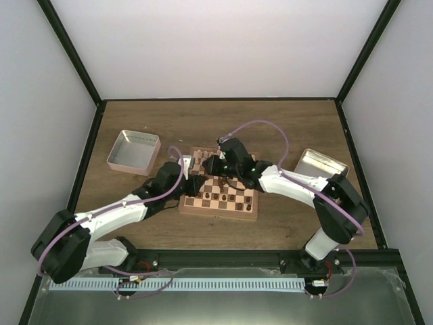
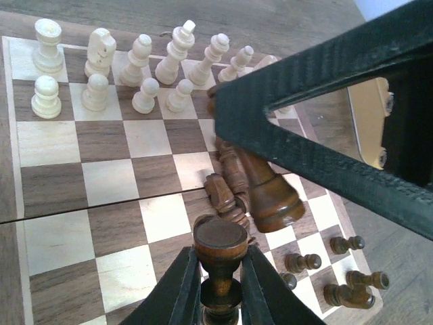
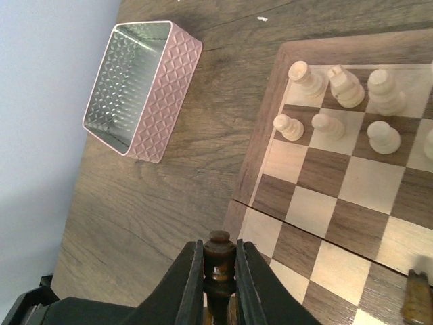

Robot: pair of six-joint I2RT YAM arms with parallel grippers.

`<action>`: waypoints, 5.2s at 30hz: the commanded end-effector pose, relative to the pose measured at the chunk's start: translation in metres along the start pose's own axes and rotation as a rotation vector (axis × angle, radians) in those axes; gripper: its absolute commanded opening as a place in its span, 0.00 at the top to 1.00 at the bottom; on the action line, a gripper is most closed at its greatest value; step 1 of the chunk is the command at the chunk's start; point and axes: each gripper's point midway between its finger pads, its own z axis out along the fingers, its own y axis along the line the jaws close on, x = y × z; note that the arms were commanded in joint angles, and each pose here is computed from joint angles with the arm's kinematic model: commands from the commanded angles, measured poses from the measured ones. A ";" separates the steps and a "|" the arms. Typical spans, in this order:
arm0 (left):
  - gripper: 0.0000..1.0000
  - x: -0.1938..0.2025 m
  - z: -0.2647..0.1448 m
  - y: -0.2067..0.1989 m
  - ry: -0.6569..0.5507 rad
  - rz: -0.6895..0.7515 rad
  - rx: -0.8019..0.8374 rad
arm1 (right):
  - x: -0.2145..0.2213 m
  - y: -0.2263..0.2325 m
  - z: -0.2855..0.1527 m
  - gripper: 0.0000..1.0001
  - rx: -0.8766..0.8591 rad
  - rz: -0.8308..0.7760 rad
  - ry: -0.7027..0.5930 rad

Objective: Set up the chess pieces on the board
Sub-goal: Pick up the chess piece from the chessboard, then place the chess piece on the chessboard.

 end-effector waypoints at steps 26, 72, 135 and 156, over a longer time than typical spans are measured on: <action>0.71 0.008 0.027 0.057 0.206 -0.148 -0.175 | -0.015 -0.009 -0.042 0.92 0.063 -0.024 -0.120; 0.57 -0.056 -0.039 -0.057 -0.107 -0.096 0.454 | -0.022 0.075 -0.068 0.91 -0.327 0.105 -0.064; 0.94 -0.039 -0.074 -0.095 0.027 0.457 0.507 | -0.022 0.080 -0.113 0.48 -0.200 -0.265 0.112; 0.42 -0.065 -0.085 -0.059 -0.073 0.319 0.212 | -0.031 0.038 -0.113 0.88 -0.120 -0.407 -0.196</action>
